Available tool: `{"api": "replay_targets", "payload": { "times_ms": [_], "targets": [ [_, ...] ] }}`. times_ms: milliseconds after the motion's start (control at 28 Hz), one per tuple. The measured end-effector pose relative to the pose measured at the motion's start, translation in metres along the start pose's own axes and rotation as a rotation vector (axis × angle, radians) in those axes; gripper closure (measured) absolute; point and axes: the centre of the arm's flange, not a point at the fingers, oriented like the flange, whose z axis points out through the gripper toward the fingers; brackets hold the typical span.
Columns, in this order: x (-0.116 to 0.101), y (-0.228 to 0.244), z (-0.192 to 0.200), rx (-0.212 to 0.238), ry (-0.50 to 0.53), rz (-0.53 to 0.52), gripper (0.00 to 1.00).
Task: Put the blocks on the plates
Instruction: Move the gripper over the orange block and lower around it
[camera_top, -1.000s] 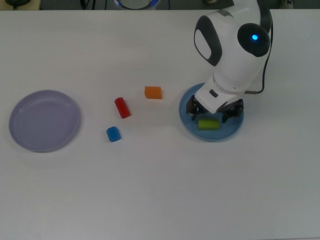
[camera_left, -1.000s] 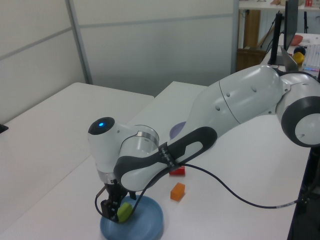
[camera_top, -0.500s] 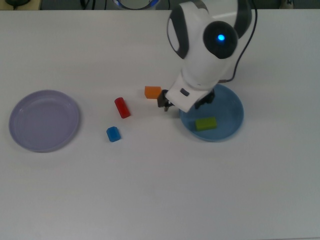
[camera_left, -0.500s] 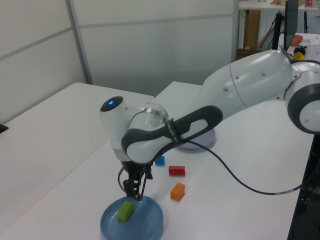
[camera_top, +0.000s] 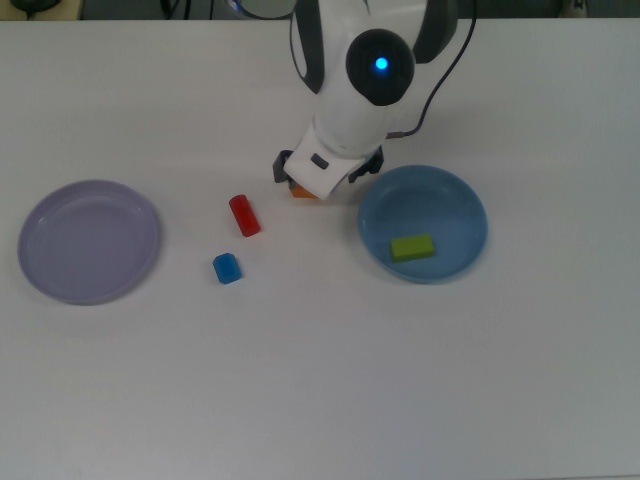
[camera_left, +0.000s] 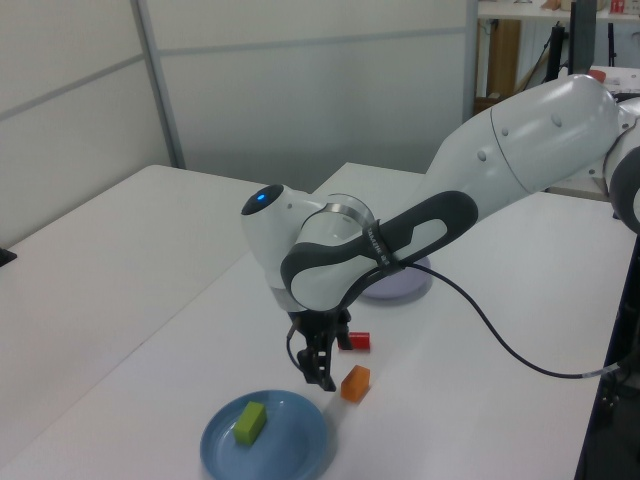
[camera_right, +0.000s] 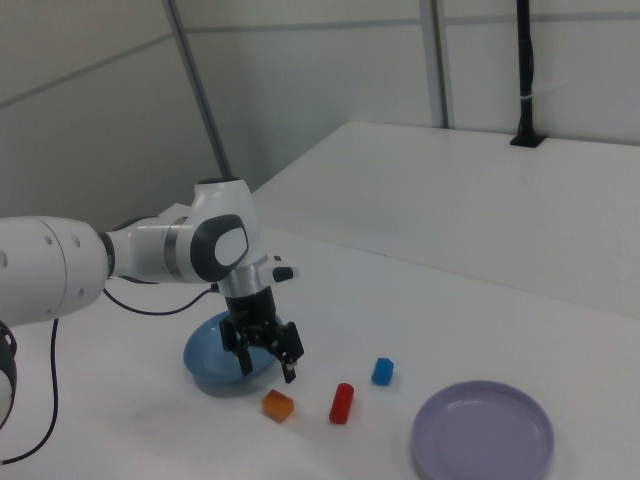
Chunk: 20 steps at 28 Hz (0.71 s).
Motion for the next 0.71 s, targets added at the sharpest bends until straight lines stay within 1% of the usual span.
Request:
{"api": "replay_targets", "payload": {
  "times_ms": [286, 714],
  "targets": [
    [-0.007, 0.038, 0.018, 0.013, -0.039, 0.031, 0.0],
    [-0.009, 0.025, 0.021, 0.01, -0.045, 0.002, 0.0]
  ]
}}
